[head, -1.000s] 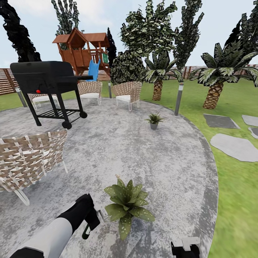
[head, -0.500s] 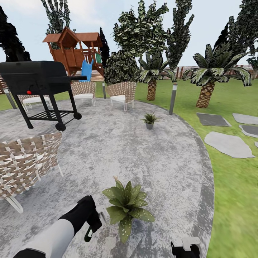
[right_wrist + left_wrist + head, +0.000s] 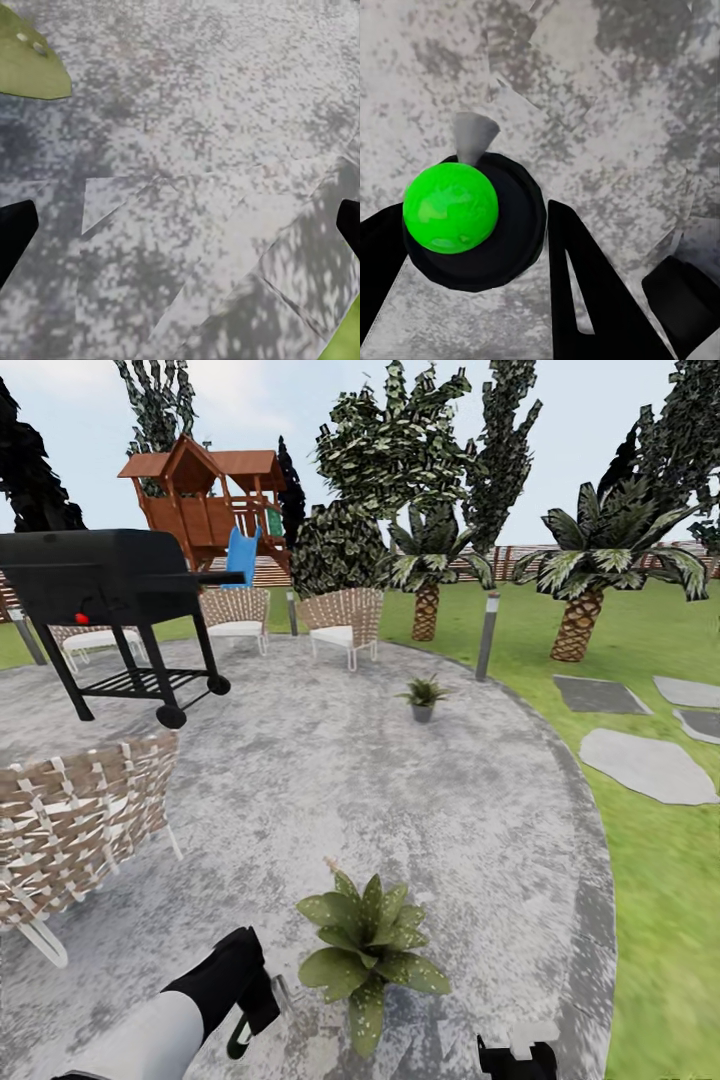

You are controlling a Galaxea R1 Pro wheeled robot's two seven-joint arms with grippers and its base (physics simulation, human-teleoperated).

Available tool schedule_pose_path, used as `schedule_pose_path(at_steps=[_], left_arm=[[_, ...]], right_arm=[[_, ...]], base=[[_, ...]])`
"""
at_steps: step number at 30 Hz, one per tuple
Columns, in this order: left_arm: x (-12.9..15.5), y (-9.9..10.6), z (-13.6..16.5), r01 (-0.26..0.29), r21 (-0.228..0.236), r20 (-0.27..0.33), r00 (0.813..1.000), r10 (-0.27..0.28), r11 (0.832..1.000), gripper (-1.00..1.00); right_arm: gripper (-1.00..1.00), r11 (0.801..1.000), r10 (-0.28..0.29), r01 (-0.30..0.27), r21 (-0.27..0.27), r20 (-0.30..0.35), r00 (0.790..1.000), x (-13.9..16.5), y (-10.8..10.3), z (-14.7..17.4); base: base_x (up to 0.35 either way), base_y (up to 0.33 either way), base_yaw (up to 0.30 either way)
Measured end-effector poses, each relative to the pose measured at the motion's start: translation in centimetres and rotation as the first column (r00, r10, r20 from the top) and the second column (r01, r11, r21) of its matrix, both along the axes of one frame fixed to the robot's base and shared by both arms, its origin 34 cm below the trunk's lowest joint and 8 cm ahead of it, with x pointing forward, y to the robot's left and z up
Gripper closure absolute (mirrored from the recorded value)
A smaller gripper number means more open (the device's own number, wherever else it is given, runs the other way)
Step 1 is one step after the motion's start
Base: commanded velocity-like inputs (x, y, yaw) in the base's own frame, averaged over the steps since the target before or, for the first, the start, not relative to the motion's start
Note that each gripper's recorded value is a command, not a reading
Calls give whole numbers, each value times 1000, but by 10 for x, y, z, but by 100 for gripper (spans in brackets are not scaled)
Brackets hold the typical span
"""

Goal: Pick up the pesticide atomizer in the garden and spray insectifuge to fully cover both potted plants in the garden.

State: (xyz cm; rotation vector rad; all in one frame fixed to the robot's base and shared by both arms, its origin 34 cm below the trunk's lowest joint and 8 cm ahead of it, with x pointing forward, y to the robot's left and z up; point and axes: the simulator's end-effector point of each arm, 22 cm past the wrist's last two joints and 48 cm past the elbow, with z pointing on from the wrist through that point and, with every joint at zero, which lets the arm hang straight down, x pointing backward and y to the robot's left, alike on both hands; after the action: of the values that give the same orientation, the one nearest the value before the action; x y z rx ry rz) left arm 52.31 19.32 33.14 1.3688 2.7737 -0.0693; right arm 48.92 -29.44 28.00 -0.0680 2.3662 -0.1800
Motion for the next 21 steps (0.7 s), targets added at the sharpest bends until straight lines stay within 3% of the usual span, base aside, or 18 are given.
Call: schedule_pose_path(at_steps=[7,10,13,18,21], left_arm=[[11,5,5,8,-21,26,1000,-8,1000,100],[16,-12,12,59,-88,36,998,-56,994,100],[14,-34,15,81,-118,32,996,-78,990,100],[3,-42,10,101,-112,9,995,-101,989,100],[-8,-36,12,101,-51,-54,993,-104,994,100]], right_arm=[[-100,1000,0,0,0,0,1000,0,0,0],[-100,1000,0,0,0,0,1000,0,0,0],[-100,1000,0,0,0,0,1000,0,0,0],[-100,1000,0,0,0,0,1000,0,1,0],[-100,1000,0,0,1,0,1000,0,1,0]], base=[[2,32,-123],[0,1,-4],[0,0,0],[0,0,0],[0,0,0]])
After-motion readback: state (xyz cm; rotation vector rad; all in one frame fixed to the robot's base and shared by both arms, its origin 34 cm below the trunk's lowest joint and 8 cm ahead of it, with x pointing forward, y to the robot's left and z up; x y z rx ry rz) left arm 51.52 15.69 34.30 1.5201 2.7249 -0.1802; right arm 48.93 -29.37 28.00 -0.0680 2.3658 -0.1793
